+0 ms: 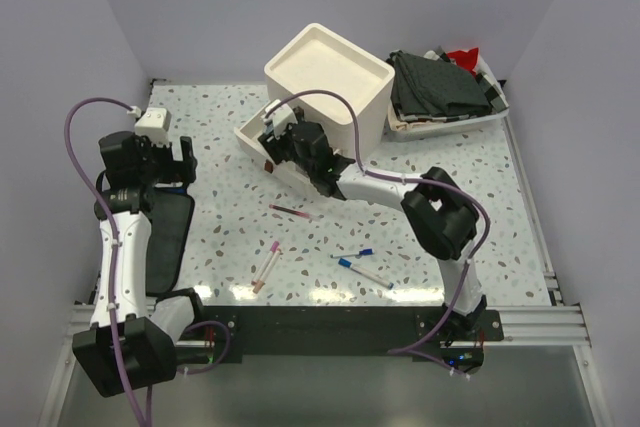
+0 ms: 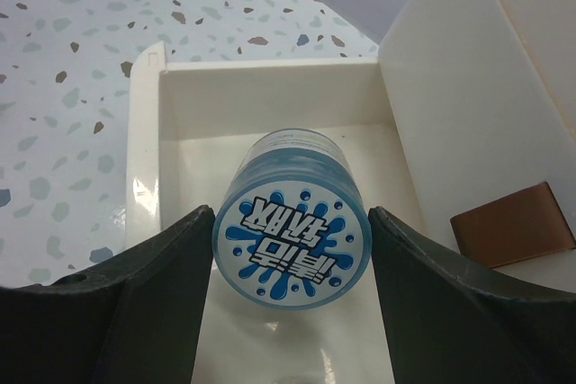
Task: Sort the stationery into containers
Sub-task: Place the stationery in the storage box, then move the stationery to the drawer.
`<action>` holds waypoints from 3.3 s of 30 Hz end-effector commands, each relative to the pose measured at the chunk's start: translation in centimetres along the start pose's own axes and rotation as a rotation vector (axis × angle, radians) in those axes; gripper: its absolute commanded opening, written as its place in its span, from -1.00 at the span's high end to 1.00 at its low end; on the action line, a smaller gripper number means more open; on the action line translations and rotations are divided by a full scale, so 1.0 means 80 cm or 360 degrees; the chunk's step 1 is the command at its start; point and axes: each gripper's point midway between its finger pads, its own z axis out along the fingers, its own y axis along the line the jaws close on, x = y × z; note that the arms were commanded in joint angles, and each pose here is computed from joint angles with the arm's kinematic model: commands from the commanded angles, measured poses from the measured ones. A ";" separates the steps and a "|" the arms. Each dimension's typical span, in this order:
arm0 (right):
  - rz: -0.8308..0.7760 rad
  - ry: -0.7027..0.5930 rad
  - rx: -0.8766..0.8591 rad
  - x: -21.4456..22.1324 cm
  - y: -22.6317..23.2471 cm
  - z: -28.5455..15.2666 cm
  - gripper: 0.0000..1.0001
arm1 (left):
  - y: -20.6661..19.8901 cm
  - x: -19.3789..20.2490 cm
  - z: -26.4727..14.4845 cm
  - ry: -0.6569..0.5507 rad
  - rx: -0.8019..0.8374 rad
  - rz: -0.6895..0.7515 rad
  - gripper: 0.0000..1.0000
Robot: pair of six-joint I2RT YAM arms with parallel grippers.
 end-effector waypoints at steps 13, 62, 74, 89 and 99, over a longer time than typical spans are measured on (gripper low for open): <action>0.0044 -0.0186 0.0024 -0.116 -0.037 -0.061 -0.10 | -0.013 -0.020 -0.008 -0.0189 0.0067 -0.0038 -0.98; 0.0143 -0.0048 -0.0284 -0.120 -0.031 -0.008 0.72 | -0.010 0.004 0.011 -0.0133 0.0089 -0.0044 -1.00; 0.0116 0.0066 -0.0375 -0.086 -0.010 0.051 1.00 | -0.006 0.010 0.014 -0.0112 0.0072 -0.0040 -1.00; 0.0076 0.0424 -0.0391 -0.002 -0.004 0.028 1.00 | -0.008 0.014 0.022 -0.0119 0.0088 -0.0049 -1.00; 0.0013 0.0685 -0.0353 0.057 -0.017 -0.043 1.00 | -0.011 0.017 0.026 -0.0144 0.0111 -0.0078 -1.00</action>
